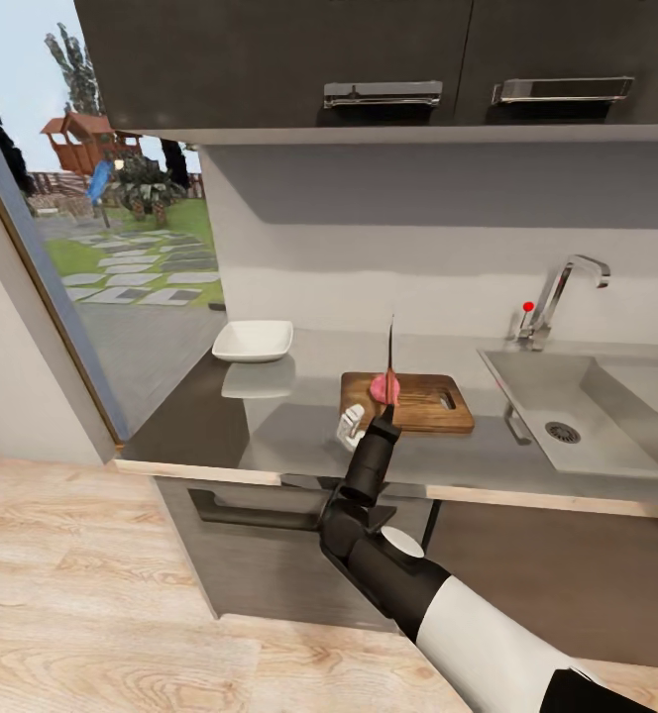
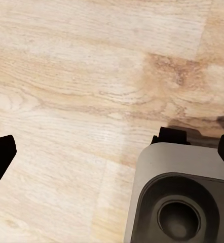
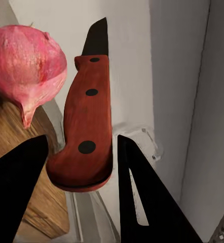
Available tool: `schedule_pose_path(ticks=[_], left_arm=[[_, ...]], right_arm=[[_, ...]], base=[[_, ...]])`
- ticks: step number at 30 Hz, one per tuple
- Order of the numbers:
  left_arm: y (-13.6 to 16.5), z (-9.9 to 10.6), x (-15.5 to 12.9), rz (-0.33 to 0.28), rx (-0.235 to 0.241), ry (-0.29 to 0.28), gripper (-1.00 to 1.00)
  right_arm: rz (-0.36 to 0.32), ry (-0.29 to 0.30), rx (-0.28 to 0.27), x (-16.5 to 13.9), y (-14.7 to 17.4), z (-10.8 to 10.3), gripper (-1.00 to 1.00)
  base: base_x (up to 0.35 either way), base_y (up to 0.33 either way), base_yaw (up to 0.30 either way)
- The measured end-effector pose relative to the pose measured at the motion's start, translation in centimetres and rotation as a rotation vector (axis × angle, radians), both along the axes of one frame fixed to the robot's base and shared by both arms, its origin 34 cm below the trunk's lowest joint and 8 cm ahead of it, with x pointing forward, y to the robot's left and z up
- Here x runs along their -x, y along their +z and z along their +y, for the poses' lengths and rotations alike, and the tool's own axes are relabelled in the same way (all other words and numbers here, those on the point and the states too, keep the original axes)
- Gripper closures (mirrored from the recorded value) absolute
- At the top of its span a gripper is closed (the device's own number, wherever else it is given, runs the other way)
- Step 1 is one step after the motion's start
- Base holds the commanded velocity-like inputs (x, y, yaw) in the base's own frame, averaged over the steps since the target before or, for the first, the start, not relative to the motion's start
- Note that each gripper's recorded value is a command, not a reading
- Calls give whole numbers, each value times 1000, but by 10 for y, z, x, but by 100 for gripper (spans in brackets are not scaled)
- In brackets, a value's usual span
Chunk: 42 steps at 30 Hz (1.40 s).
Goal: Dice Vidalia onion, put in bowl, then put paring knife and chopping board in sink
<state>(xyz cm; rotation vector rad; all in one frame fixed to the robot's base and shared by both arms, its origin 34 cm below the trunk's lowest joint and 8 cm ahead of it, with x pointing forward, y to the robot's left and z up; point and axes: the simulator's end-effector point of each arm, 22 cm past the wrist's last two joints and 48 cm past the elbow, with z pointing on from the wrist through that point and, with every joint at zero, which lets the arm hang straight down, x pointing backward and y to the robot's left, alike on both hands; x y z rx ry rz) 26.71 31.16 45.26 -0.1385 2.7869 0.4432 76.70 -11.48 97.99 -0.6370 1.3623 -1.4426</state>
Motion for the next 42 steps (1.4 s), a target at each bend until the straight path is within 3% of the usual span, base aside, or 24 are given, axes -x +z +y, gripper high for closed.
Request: schedule_pose_path(ticks=[4, 5, 6, 17, 27, 33, 42], left_arm=[[0, 0, 0, 0, 0, 0, -100], [0, 0, 0, 0, 0, 0, -100], [0, 0, 0, 0, 0, 0, -100], [0, 0, 0, 0, 0, 0, -100], [0, 0, 0, 0, 0, 0, -100], [0, 0, 0, 0, 0, 0, -100], [0, 0, 0, 0, 0, 0, -100]], right_arm=[[22, 5, -5, -2, -5, 1, 100], [36, -8, 46, -2, -11, -2, 100], [36, -9, 50, -2, -11, -2, 100], [36, -8, 46, -2, -12, -2, 100], [23, 1, 11, -2, -7, -1, 100], [-49, 26, -47, 3, 26, 8, 100], [-72, 31, -48, 4, 35, 10, 100]], base=[[0, 0, 0], [0, 0, 0], [0, 0, 0], [0, 0, 0], [0, 0, 0], [0, 0, 0], [0, 0, 0]])
